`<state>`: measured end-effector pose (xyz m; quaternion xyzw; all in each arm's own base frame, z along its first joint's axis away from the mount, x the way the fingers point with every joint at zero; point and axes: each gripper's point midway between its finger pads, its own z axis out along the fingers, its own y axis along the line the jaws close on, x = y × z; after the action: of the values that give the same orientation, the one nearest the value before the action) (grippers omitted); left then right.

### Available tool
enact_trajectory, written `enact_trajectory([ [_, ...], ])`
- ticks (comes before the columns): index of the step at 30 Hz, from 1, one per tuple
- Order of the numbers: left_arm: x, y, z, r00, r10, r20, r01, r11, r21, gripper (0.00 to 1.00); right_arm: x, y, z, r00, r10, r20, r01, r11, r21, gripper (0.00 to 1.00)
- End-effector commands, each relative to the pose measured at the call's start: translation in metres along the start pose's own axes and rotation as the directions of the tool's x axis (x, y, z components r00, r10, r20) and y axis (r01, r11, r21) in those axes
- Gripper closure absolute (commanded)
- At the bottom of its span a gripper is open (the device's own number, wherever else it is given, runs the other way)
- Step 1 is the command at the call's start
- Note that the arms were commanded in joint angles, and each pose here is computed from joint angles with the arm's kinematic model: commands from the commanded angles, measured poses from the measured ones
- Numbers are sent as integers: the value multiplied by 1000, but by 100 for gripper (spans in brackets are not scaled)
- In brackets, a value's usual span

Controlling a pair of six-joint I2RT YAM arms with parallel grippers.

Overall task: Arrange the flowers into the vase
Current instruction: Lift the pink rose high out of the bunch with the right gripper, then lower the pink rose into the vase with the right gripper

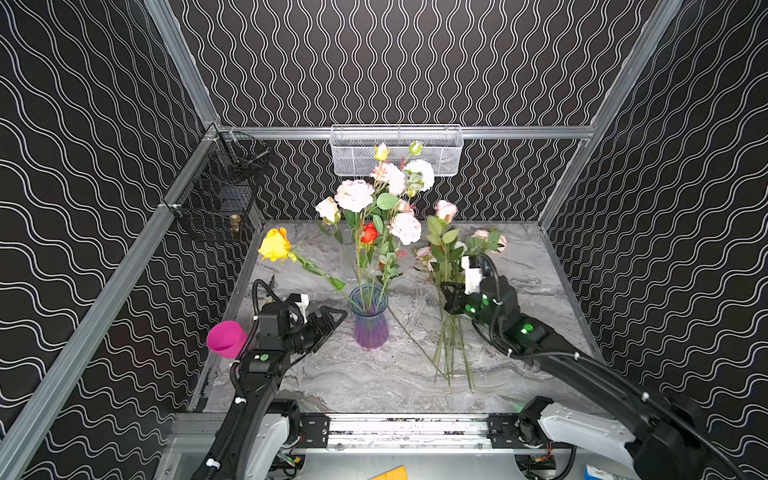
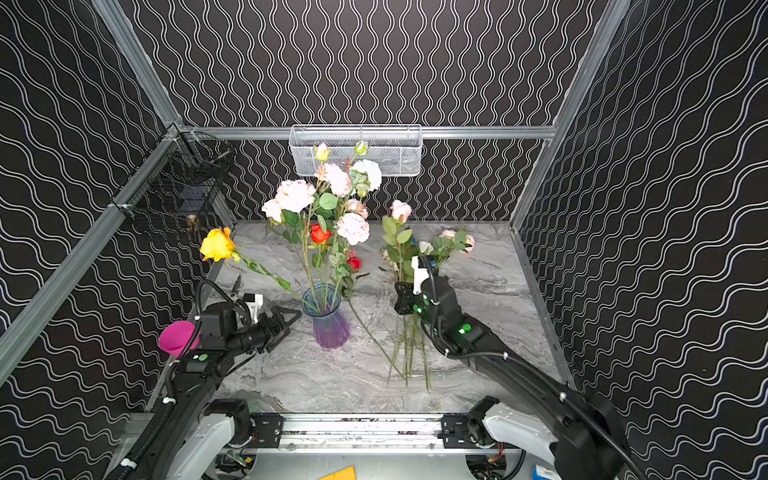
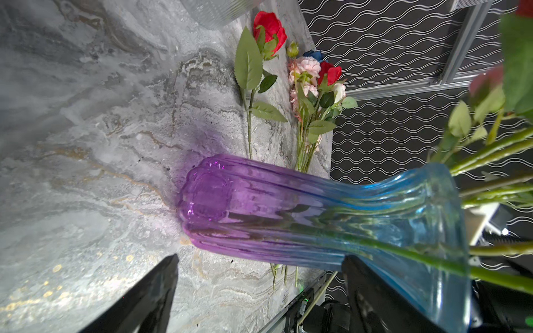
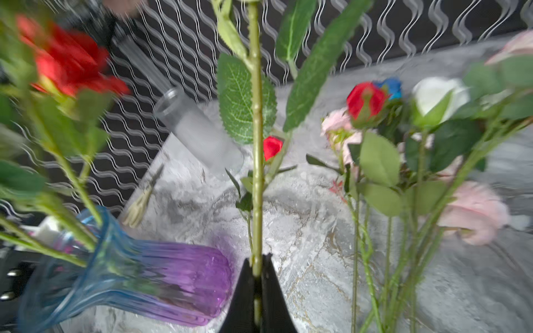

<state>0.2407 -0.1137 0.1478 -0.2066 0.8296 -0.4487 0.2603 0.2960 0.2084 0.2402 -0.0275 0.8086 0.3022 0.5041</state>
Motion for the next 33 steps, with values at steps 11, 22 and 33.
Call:
enact_trajectory([
  [11,-38,-12,-29,925,-111,362,43,981,192,6,-133,83,-106,824,103,556,125,926,-357,100],
  [22,-35,-14,-33,933,-110,342,61,987,150,3,-183,214,-108,719,-46,693,441,801,-405,100],
  [33,-29,-24,-47,934,24,356,-59,994,88,2,-185,247,-34,699,-151,699,508,793,-337,100],
])
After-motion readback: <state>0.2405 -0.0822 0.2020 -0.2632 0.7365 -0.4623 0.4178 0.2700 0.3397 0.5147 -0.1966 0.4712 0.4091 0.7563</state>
